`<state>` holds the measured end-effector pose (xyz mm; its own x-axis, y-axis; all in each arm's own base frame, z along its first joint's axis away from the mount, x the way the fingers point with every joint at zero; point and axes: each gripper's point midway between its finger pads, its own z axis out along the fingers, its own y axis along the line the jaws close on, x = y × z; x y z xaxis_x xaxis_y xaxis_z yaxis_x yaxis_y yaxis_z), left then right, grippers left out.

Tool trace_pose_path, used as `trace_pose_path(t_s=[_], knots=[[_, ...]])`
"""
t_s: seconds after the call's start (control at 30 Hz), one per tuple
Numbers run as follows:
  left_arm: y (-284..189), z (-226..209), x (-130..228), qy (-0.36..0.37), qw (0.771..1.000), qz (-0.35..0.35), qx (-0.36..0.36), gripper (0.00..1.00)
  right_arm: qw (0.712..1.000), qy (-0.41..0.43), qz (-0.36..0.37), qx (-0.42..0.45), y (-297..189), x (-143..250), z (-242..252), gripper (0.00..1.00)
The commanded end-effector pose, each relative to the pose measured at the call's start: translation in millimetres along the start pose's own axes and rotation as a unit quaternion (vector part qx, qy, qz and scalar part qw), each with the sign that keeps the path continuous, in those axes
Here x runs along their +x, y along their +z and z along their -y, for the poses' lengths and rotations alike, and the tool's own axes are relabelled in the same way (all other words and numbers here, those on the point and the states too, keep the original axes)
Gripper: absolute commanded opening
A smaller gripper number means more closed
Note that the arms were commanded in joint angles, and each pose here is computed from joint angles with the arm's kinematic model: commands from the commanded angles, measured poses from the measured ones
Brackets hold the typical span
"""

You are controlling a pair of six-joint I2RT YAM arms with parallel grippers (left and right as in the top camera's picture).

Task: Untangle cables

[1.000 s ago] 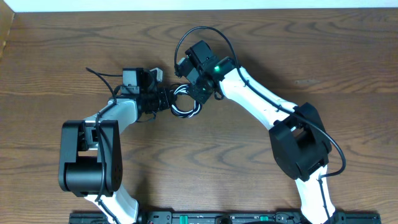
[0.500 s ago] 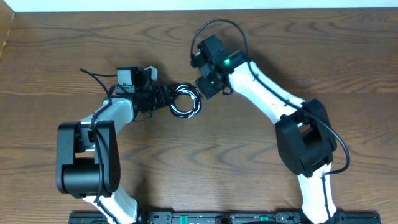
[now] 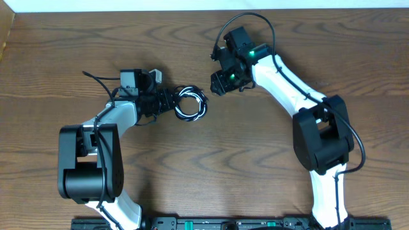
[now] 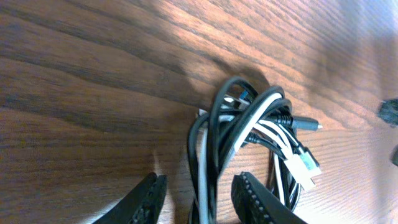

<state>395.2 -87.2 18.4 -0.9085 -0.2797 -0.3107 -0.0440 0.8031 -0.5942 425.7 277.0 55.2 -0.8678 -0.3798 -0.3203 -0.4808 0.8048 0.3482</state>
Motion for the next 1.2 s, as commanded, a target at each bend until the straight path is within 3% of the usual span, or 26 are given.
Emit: trace_pose_path(t_s=[0.0,0.07,0.13,0.17,0.4,0.5,0.63,0.97,1.1,1.17], knots=[[6.2,0.2,3.0,0.016,1.0,-0.002,-0.025,0.38,0.997,0.032,-0.026,-0.065,13.5,12.2,-1.5,0.6],[11.6,0.1,6.9,0.022,0.999,-0.007,-0.036,0.35,0.994,0.041,-0.035,-0.094,18.3,16.1,-5.1,0.61],[16.1,5.5,10.1,0.03,0.999,-0.011,-0.033,0.13,0.99,0.05,-0.045,-0.12,25.0,20.7,-8.4,0.63],[17.9,9.4,10.8,0.036,0.999,-0.011,-0.03,0.08,0.989,0.053,-0.049,-0.132,28.6,23.0,-10.4,0.63],[-4.8,51.1,-4.0,0.097,0.991,0.005,0.093,0.08,0.969,0.056,-0.063,-0.232,47.9,33.2,-21.7,0.61],[-23.0,48.4,-13.0,0.088,0.988,0.016,0.129,0.07,0.935,0.013,-0.009,-0.355,23.0,14.9,-42.6,0.63],[-48.4,62.8,-14.9,0.103,0.968,0.018,0.23,0.07,0.904,-0.015,0.048,-0.425,0.2,-10.4,-51.8,0.6],[-50.1,64.4,-15.0,0.107,0.965,0.019,0.237,0.07,0.887,-0.042,0.079,-0.454,-9.2,-29.4,-65.5,0.55],[-56.4,76.4,-11.6,0.137,0.952,0.019,0.274,0.07,0.876,-0.041,0.077,-0.475,-15.7,-32.9,-74.2,0.54],[-54.5,73.4,-13.3,0.137,0.955,0.022,0.263,0.07,0.864,-0.048,0.067,-0.497,-19.2,-28.3,-86.1,0.48]])
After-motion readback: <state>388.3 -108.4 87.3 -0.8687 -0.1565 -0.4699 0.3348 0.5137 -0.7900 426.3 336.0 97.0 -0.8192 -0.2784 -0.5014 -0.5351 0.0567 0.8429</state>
